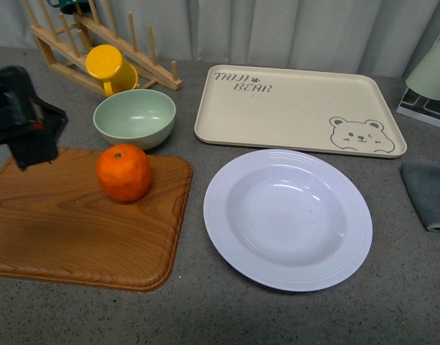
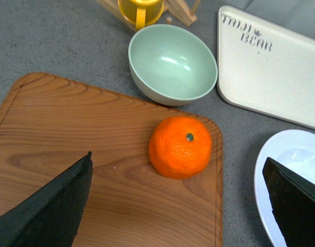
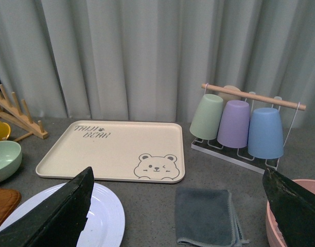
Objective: Place orange and plate with both arms
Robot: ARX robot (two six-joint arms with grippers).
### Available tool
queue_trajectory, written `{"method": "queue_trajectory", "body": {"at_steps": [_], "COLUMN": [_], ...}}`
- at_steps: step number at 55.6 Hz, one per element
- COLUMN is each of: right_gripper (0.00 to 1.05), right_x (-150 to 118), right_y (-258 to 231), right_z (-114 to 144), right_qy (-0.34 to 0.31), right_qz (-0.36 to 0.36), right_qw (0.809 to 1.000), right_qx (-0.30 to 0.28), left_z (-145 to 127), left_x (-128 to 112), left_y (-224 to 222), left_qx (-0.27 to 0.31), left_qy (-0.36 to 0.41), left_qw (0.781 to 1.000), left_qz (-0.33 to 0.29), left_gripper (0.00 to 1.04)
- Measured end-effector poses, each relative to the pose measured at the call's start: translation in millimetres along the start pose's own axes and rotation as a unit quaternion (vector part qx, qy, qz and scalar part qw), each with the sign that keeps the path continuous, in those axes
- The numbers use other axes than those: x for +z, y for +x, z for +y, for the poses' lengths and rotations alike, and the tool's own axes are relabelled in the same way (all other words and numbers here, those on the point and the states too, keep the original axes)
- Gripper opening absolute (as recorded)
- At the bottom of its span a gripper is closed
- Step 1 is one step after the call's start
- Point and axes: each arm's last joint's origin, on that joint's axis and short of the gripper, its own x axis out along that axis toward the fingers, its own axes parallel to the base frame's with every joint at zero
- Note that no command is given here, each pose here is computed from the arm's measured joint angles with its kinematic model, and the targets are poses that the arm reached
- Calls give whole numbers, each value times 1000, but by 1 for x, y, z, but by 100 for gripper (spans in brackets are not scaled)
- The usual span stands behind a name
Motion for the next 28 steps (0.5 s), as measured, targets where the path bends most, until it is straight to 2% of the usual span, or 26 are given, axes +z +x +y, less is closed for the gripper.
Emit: {"method": "queue_trajectory", "body": {"at_steps": [19, 28], "right_gripper": [96, 96], "right_x": [0, 0], "right_y": [0, 0], "right_z": [0, 0], "right_qy": [0, 0], "right_qz": [0, 0], "right_qw": [1000, 1000], "right_qx": [0, 0], "left_z": [-4, -12], "left_x": [-9, -12], "left_y": [44, 59], "left_qx": [-13, -38], "left_qy": [48, 66], "left_qw": [998, 995], "left_qz": [45, 62], "left_gripper": [98, 98]}}
